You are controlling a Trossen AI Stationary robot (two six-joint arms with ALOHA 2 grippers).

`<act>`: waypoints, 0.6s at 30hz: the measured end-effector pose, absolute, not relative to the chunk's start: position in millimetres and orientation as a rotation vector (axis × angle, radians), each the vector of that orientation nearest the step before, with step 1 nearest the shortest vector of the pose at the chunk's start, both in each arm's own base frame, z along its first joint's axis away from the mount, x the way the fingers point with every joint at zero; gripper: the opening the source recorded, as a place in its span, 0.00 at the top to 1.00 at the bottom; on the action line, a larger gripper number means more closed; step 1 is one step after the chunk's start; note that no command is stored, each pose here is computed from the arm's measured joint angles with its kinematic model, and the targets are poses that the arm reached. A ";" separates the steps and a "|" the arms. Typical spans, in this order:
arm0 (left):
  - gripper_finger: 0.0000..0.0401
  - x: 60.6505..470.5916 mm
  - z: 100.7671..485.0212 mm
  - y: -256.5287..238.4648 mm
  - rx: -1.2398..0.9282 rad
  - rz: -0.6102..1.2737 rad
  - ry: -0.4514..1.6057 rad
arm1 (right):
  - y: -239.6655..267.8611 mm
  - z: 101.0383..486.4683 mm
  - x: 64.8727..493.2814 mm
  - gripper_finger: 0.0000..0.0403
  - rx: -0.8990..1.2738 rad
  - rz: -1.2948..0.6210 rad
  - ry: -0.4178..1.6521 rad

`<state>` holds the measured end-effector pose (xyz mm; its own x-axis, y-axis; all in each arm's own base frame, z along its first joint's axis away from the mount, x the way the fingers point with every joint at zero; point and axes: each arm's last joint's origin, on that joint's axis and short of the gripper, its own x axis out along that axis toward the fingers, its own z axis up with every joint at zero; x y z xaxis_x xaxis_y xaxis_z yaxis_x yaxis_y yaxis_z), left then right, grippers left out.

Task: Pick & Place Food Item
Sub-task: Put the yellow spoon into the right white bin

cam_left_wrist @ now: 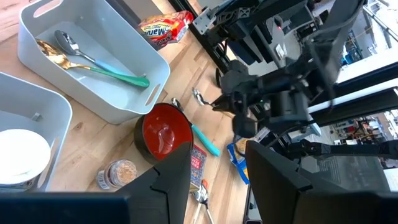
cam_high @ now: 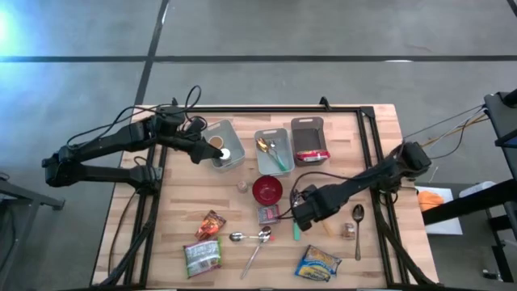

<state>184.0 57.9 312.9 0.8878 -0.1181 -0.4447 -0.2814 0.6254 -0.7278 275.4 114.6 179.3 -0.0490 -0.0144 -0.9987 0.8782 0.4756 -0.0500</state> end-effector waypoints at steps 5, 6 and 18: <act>0.61 184.0 312.8 57.9 -0.897 0.097 0.486 | 113.2 221.2 277.8 0.92 0.752 -0.826 1.370; 0.61 184.0 312.8 57.9 -0.896 0.097 0.485 | 111.9 230.0 277.9 0.92 0.738 -0.816 1.351; 0.61 184.0 312.9 57.9 -0.896 0.097 0.484 | 34.2 308.7 309.5 0.92 0.633 -0.752 1.089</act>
